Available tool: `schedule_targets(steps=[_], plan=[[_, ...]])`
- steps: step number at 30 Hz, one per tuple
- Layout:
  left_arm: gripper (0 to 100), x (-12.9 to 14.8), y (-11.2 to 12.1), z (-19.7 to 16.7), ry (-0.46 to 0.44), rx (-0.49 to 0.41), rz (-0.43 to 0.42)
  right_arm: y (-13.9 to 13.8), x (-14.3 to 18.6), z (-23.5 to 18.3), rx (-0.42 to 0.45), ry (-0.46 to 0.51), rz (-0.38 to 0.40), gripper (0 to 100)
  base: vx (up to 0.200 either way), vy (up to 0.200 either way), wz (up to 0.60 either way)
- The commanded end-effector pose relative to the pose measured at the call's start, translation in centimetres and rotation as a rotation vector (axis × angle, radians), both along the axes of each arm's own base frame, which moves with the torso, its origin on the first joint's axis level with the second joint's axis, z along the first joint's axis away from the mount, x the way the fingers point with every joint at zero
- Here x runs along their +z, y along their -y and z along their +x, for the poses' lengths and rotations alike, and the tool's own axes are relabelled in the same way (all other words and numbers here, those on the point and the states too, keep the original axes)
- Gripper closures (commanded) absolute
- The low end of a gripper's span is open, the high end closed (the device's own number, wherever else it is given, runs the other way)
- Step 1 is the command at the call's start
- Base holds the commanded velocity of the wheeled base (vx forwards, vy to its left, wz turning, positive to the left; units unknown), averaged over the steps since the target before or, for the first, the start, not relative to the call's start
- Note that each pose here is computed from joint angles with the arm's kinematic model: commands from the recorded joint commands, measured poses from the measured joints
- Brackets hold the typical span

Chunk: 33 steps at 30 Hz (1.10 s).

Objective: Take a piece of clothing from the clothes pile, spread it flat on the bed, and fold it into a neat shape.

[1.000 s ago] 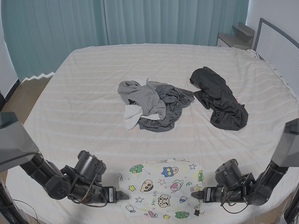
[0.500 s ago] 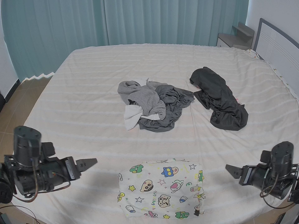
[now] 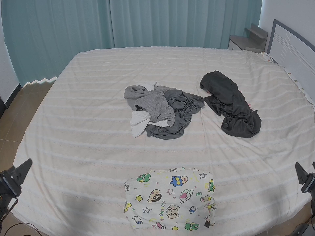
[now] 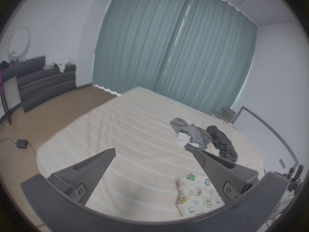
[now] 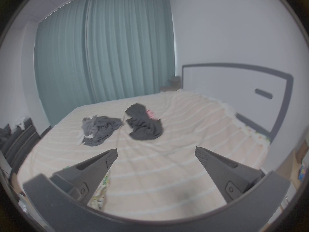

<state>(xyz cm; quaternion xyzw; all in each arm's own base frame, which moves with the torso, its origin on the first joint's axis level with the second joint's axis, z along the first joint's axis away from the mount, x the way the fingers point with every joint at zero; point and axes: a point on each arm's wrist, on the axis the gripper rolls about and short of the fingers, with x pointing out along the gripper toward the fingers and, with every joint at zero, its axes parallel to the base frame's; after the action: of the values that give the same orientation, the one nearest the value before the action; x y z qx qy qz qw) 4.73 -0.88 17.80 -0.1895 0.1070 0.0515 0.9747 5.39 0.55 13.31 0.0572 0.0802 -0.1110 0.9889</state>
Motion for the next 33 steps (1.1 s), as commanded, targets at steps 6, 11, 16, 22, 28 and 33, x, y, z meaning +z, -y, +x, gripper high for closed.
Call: schedule_targets(steps=[6,11,16,22,28,33], plan=[[0,-3.8,-2.3,-8.0,0.205,0.331,0.244,1.4,-2.5,-5.8,-0.163,0.194,-0.128,0,0.0,0.0,0.0],[0,-4.5,-2.2,-8.2,0.208,0.349,0.276,1.1,-4.0,-6.9,-0.089,0.174,-0.147,0,0.0,0.0,0.0],[0,-6.4,-2.2,-7.5,0.149,0.336,0.294,0.9,-4.9,-7.2,0.004,0.152,-0.118,0,0.0,0.0,0.0],[0,-7.7,-2.1,-6.8,0.167,0.317,0.285,0.7,-4.9,-7.1,0.083,0.162,-0.1,0,0.0,0.0,0.0],[0,-8.8,-2.0,-6.3,0.183,0.281,0.276,0.6,-5.7,-7.7,0.2,0.167,-0.106,0,0.0,0.0,0.0],[0,-9.0,-1.9,-6.3,0.177,0.227,0.268,0.5,-5.8,-7.7,0.221,0.149,-0.109,0,0.0,0.0,0.0]])
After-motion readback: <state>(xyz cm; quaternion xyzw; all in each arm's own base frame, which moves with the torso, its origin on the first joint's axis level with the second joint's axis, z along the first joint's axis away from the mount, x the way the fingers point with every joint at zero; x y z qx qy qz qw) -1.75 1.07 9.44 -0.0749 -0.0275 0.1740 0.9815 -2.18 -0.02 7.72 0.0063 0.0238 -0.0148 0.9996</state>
